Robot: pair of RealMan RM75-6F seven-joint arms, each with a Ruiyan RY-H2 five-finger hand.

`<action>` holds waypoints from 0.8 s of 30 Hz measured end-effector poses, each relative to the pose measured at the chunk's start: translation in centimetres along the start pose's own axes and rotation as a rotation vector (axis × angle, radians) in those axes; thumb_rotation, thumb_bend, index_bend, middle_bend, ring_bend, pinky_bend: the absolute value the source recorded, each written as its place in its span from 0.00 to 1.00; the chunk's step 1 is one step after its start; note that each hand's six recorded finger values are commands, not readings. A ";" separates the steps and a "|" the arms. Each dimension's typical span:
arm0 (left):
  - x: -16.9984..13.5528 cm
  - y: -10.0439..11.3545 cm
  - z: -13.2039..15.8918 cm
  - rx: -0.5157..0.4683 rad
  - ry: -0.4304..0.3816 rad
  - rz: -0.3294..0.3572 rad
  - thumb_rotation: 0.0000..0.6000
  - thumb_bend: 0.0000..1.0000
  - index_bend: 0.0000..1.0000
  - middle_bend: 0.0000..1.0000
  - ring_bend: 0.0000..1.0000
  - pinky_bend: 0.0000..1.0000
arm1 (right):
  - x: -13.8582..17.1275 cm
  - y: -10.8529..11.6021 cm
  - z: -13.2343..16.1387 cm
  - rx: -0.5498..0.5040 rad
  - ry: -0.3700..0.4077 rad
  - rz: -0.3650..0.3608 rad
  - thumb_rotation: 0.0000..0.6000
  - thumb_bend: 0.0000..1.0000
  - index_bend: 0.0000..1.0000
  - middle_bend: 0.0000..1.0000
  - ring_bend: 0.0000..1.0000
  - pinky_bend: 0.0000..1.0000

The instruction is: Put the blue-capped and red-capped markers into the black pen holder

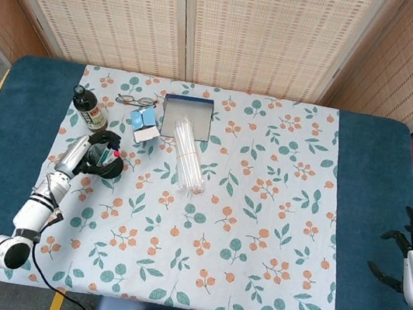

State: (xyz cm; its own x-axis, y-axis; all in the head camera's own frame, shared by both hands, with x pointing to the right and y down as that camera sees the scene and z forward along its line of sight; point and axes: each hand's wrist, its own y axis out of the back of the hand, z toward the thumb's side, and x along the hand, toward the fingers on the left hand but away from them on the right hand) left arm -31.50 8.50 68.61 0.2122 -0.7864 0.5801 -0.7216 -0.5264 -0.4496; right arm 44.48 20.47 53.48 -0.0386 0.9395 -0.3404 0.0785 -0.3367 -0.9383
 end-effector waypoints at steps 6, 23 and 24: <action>-0.9 0.1 0.5 0.125 -0.040 -0.023 1.00 0.31 0.09 0.08 0.03 0.14 | 0.1 0.1 0.2 -0.005 0.007 0.002 1.00 0.00 0.43 0.01 0.22 0.00; -18.2 8.4 -5.3 1.110 0.067 0.526 1.00 0.31 0.14 0.13 0.05 0.11 | 0.4 -0.1 1.4 -0.007 0.052 0.009 1.00 0.00 0.37 0.03 0.22 0.00; -18.8 8.5 -6.2 1.114 0.088 0.514 1.00 0.31 0.14 0.13 0.05 0.11 | 0.4 -0.1 1.5 -0.004 0.054 0.007 1.00 0.00 0.37 0.03 0.21 0.00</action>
State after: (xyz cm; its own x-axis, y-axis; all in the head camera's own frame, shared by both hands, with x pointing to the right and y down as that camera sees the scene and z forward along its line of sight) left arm -45.69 20.76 58.09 -0.0071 -0.9819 0.1893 0.2578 -0.1847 -0.9484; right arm 42.98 20.81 53.36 0.0155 0.9390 -0.3435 0.0825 -0.3435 -0.9355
